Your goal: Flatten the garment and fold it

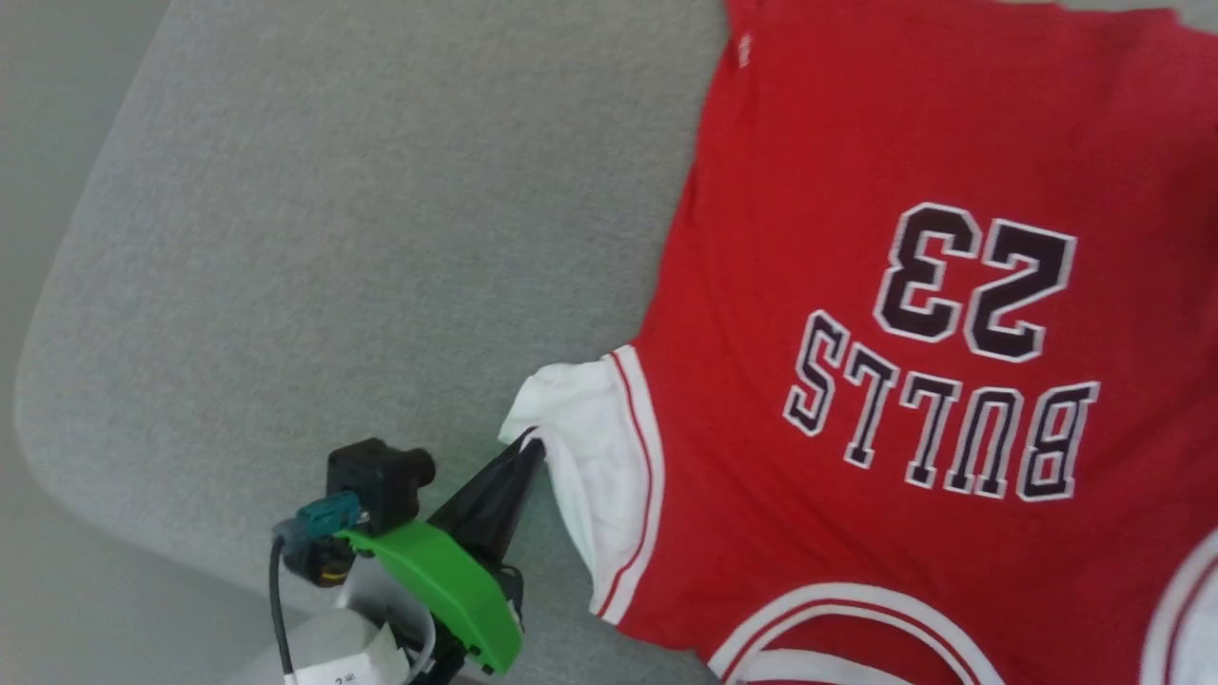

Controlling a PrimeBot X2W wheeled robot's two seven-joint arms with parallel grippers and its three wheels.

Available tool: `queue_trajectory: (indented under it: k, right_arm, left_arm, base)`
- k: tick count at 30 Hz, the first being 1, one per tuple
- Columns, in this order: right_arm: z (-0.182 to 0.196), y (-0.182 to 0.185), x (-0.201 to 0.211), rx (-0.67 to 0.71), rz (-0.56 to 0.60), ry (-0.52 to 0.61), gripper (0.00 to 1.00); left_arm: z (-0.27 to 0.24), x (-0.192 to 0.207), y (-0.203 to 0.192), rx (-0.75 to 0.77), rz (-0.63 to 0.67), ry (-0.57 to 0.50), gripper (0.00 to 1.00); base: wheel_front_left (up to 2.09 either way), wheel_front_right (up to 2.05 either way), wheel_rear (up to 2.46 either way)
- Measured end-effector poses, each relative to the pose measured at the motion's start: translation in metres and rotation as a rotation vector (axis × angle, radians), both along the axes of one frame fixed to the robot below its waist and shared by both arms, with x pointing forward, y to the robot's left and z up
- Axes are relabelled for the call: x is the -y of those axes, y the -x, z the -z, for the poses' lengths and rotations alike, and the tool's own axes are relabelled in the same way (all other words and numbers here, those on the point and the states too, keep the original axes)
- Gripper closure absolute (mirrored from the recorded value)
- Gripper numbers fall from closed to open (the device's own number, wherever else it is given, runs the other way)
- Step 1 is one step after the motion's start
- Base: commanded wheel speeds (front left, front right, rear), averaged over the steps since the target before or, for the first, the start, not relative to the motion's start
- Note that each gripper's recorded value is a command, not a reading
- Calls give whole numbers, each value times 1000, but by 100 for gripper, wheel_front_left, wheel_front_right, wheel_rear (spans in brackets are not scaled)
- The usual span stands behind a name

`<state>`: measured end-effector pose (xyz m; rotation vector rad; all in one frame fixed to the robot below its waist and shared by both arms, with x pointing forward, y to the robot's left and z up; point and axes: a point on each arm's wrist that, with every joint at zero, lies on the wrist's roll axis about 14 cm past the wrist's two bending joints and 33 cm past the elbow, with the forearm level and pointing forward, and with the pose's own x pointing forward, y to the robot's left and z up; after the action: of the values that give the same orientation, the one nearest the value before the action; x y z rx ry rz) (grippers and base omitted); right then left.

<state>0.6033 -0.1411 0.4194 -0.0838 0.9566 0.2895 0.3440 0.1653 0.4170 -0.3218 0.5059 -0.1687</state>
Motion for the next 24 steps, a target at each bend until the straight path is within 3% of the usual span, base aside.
queue_trajectory:
  k: [6,16,18,24]
  right_arm:
    - [32,-31,-8,-48,26,53,0]
    - [70,-47,-21,-96,16,95,0]
    - [72,-47,-21,-99,16,94,100]
    - [69,-43,-20,-93,18,87,100]
  left_arm:
    - [10,-8,-1,-14,-54,-3,100]
    - [28,-22,5,-64,-107,-35,100]
    - [29,-23,5,-64,-110,-36,100]
    - [30,-22,4,-60,-101,-36,100]
  base:
    - [0,0,0]
    - [0,0,0]
    - [0,0,0]
    - [0,0,0]
